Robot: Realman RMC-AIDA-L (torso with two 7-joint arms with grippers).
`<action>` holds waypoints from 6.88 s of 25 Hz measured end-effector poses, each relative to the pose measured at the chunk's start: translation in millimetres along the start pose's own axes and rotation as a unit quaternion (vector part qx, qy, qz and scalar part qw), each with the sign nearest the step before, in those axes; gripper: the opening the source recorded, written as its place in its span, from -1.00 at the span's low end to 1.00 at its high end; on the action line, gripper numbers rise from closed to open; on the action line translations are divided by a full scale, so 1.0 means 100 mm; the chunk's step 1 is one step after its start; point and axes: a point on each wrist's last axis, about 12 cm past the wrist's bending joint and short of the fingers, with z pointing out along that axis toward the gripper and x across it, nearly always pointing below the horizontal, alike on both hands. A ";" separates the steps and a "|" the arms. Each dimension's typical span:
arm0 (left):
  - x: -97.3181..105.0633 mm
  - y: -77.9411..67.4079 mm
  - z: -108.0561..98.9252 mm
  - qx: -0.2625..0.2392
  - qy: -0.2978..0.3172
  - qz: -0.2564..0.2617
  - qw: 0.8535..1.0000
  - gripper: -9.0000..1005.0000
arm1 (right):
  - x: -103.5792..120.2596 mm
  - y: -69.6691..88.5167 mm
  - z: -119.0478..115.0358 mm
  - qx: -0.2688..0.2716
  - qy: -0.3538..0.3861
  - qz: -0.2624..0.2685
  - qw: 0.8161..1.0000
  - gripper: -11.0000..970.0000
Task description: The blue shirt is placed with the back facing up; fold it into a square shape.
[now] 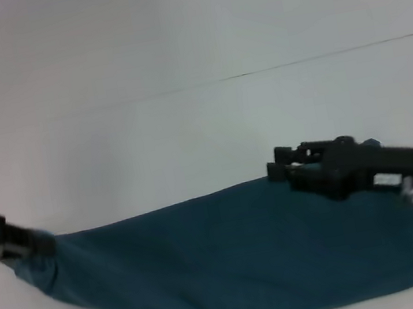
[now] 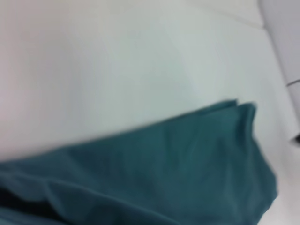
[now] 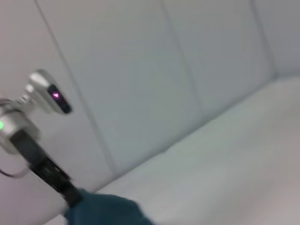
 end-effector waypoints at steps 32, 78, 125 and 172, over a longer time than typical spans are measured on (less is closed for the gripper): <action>-0.52 -0.53 -0.06 0.108 -0.037 0.057 0.992 -0.85 | 0.57 0.41 1.24 0.029 0.089 -0.120 0.988 -0.98; -0.54 -1.89 2.26 0.140 0.081 0.104 0.981 -0.85 | 0.16 -0.59 -1.28 0.367 -0.150 0.059 0.916 -0.98; 0.01 -0.07 1.17 0.033 -0.045 0.015 0.998 0.88 | -0.68 -0.15 -1.08 0.117 0.056 -0.108 0.986 -0.93; -0.24 -0.66 1.91 -0.009 0.042 0.049 0.998 0.78 | -0.90 0.07 -1.05 0.039 0.228 -0.009 0.973 0.92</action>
